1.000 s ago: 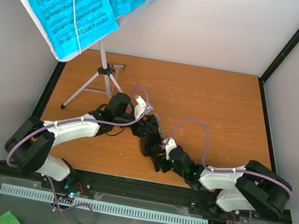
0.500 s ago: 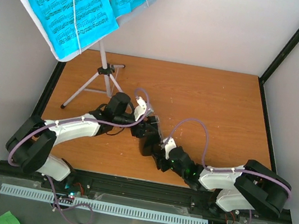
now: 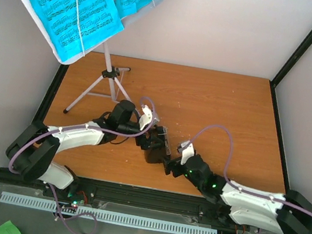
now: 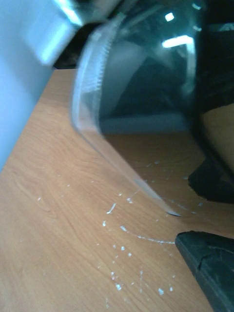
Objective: Pack up the instrument practice props
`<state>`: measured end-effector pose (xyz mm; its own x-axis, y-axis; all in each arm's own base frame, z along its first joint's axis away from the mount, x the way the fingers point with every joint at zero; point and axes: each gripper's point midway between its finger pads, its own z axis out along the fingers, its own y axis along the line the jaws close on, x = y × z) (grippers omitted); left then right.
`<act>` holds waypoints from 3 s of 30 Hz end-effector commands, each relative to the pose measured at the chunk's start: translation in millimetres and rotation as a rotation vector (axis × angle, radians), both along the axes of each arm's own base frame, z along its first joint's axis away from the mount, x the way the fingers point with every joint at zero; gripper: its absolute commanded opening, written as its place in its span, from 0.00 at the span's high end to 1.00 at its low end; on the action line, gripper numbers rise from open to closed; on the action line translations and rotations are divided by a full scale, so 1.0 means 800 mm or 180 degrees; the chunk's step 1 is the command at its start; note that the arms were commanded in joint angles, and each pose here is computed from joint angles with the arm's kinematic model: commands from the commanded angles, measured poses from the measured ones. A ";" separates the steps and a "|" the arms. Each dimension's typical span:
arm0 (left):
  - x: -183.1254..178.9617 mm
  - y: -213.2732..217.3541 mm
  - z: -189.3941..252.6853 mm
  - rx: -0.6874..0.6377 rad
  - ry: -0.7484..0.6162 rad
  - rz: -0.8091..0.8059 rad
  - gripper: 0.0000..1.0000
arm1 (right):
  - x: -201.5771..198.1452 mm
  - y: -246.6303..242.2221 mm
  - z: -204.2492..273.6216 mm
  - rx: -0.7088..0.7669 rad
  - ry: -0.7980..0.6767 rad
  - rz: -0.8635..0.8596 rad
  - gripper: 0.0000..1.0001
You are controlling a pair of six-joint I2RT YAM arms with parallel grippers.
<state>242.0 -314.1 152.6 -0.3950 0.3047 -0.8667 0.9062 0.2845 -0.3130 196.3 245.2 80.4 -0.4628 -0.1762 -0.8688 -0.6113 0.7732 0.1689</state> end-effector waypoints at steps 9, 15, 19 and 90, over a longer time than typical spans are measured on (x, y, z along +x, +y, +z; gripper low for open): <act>-0.005 0.049 0.081 -0.0535 0.0058 0.0918 0.00 | 0.043 -0.117 0.024 0.0534 0.0525 -0.1132 0.15; 0.013 0.098 0.119 -0.0597 0.0432 0.1441 0.01 | 0.062 -0.100 -0.003 0.0170 0.0762 -0.0910 0.18; 0.032 0.152 0.138 -0.0751 0.0525 0.1723 0.01 | 0.062 -0.076 -0.015 0.0059 0.0806 -0.0548 0.19; 0.098 0.270 0.117 0.0170 -0.0535 0.2672 0.00 | 0.013 0.111 0.087 0.0039 -0.0219 0.1239 0.31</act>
<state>317.6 -96.7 237.3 -0.4093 0.0038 -0.9124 0.4034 0.8977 -0.1773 192.1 332.8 140.7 -0.3315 -0.3694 -0.8682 -0.8980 0.4058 0.1702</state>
